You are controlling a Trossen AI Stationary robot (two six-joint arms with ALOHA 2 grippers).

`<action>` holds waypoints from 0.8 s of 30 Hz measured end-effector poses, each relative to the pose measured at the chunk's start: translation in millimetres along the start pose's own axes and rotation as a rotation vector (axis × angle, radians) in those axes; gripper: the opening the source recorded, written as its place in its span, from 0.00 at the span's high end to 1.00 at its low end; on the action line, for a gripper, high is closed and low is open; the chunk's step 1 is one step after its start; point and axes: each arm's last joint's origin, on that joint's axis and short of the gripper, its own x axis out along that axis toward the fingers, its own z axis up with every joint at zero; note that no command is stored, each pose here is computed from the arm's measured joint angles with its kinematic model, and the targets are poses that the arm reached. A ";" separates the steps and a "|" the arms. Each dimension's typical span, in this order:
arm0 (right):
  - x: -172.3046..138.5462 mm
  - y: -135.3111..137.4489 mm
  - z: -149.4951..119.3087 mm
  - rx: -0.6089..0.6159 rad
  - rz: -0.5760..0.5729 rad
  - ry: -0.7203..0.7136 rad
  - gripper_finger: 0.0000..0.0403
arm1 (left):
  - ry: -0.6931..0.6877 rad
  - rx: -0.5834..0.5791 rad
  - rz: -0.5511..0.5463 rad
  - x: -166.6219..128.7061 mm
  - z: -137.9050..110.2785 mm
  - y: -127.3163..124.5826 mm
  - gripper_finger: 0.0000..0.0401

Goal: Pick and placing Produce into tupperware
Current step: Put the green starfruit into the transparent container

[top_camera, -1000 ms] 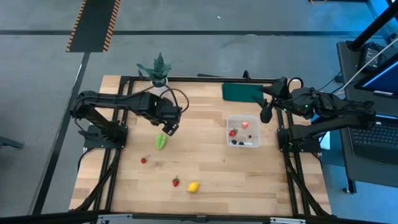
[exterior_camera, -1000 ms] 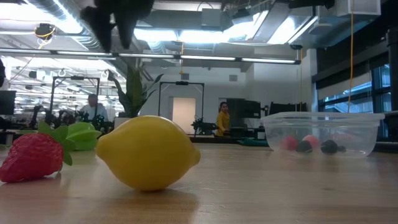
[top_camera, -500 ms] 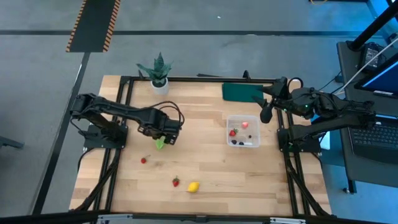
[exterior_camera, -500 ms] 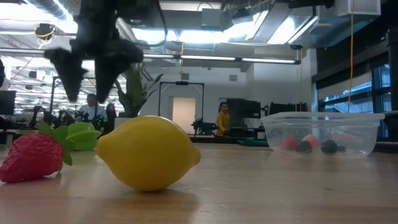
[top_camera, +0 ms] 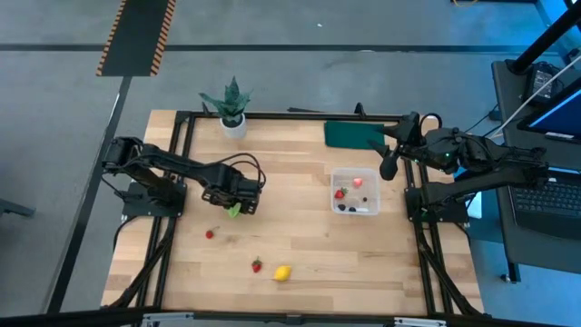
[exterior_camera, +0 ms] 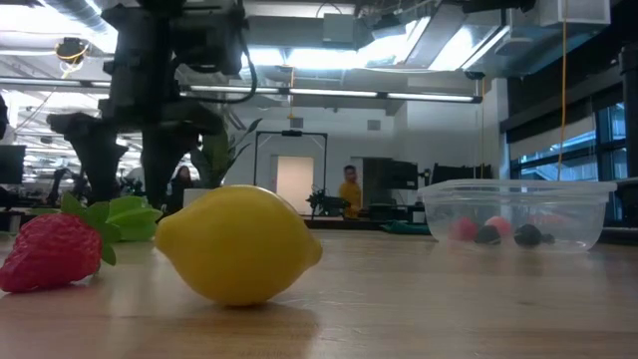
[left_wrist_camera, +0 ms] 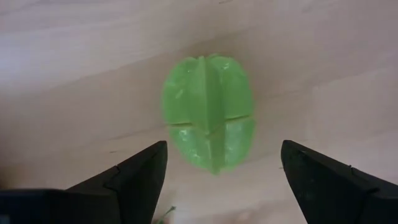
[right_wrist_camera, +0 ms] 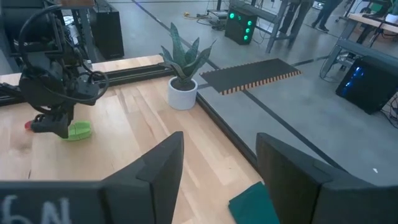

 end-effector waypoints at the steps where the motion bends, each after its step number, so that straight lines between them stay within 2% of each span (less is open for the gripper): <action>1: -0.1 0.0 0.1 0.000 0.000 0.000 0.49 | -0.001 0.000 0.002 0.9 0.0 0.6 0.24; 8: -0.1 0.0 0.1 -0.001 0.000 -0.001 0.49 | -0.013 -0.023 0.038 10.6 4.3 9.8 0.24; 14: -0.1 0.0 0.0 0.000 0.000 -0.001 0.49 | -0.030 -0.023 -0.047 24.0 6.8 9.6 0.24; 24: -0.1 0.0 0.1 0.000 0.000 -0.001 0.49 | -0.066 -0.021 -0.038 26.0 7.6 11.1 0.28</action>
